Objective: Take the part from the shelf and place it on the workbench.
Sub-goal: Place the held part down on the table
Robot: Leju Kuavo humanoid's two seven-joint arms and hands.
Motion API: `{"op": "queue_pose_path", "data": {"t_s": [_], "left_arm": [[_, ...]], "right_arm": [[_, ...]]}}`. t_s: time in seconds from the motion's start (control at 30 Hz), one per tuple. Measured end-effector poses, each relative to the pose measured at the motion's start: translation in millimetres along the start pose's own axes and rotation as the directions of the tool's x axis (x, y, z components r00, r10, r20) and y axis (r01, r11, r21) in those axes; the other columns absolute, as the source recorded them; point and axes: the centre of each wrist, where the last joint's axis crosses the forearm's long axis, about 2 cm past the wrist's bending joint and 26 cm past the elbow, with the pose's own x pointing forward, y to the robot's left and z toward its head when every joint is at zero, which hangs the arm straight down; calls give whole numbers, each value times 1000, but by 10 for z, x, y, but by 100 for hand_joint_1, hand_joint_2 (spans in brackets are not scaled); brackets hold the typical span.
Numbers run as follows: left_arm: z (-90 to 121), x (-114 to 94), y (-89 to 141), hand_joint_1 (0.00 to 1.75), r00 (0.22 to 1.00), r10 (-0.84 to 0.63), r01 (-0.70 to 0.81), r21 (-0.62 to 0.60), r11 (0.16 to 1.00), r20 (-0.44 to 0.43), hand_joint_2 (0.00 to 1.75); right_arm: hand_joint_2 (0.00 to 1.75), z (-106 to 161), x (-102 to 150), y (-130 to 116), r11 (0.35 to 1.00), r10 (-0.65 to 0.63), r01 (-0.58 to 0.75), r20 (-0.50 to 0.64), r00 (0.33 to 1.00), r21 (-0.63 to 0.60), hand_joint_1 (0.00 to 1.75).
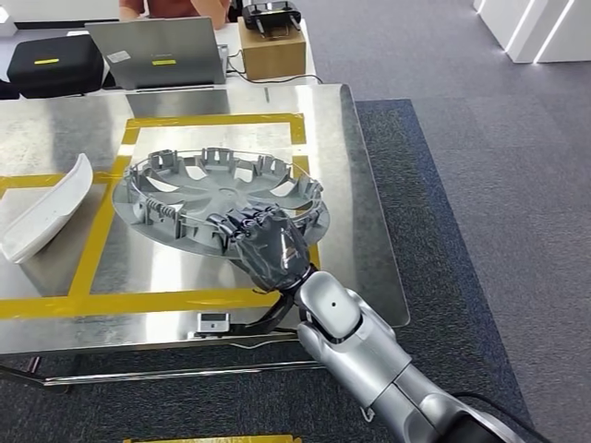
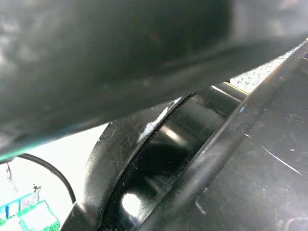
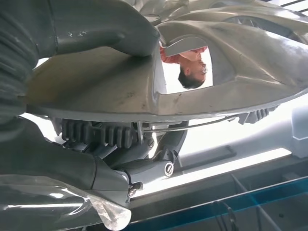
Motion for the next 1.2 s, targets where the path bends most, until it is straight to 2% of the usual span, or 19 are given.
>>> {"op": "queue_pose_path", "data": {"t_s": [0.17, 0.37, 0.5, 0.63, 0.9, 1.2], "left_arm": [[1, 29, -22, 0, 1000, 21, -21, -2, 1000, 5, 0], [4, 79, -57, 0, 999, 42, -43, 9, 999, 8, 0], [4, 79, -61, 0, 999, 50, -50, 11, 999, 2, 0], [4, 82, -61, 0, 999, 50, -50, 7, 999, -7, 0], [3, 95, -58, 0, 999, 43, -43, 1, 999, -6, 0], [-2, 132, -26, 0, 1000, -4, 4, -16, 1000, -12, 0]], "right_arm": [[175, 199, -152, -115, 999, 50, -50, -50, 998, -11, 175], [175, 656, -489, -378, 994, 95, -101, -157, 983, -30, 175], [175, 965, -639, -494, 990, 135, -139, -220, 966, -4, 175], [175, 1147, -700, -517, 985, 170, -167, -243, 955, 33, 175], [175, 1156, -789, -481, 981, 193, -184, -206, 959, 60, 175], [175, 783, -817, -340, 978, 208, -203, -137, 969, 51, 175]]}}
